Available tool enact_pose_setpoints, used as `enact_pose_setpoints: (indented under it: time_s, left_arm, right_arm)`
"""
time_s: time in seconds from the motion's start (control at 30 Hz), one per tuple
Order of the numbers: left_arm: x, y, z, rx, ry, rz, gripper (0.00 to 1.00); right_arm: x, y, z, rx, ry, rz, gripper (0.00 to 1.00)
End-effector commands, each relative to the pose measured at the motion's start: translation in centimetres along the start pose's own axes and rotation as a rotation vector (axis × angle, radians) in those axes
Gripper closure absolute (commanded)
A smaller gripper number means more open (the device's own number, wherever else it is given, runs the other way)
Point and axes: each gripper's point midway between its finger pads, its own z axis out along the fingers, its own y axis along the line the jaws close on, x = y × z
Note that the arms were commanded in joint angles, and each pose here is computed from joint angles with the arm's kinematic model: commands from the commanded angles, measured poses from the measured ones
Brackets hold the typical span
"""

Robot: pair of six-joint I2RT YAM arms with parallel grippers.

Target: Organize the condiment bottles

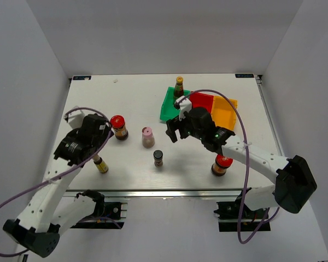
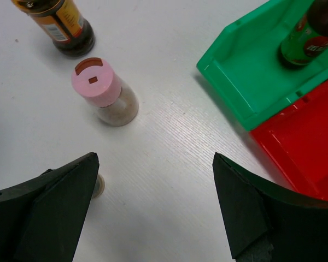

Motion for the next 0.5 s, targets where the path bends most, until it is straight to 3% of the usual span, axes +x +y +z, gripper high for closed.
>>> enact_pose_setpoints:
  time_s: [0.0, 0.23, 0.47]
  left_arm:
    - [1.6, 4.9, -1.8, -0.135, 0.035, -0.042, 0.02]
    - [5.5, 6.5, -1.9, -0.163, 0.174, -0.018, 0.02]
    - [6.7, 7.1, -0.1, -0.225, 0.172, 0.014, 0.03]
  right_arm:
    - [-2.3, -1.7, -0.5, 0.101, -0.086, 0.019, 0.11]
    - [-2.2, -4.2, -1.4, 0.241, -0.130, 0.055, 0.11]
    - [-2.1, -4.9, -2.0, 0.275, -0.140, 0.061, 0.11]
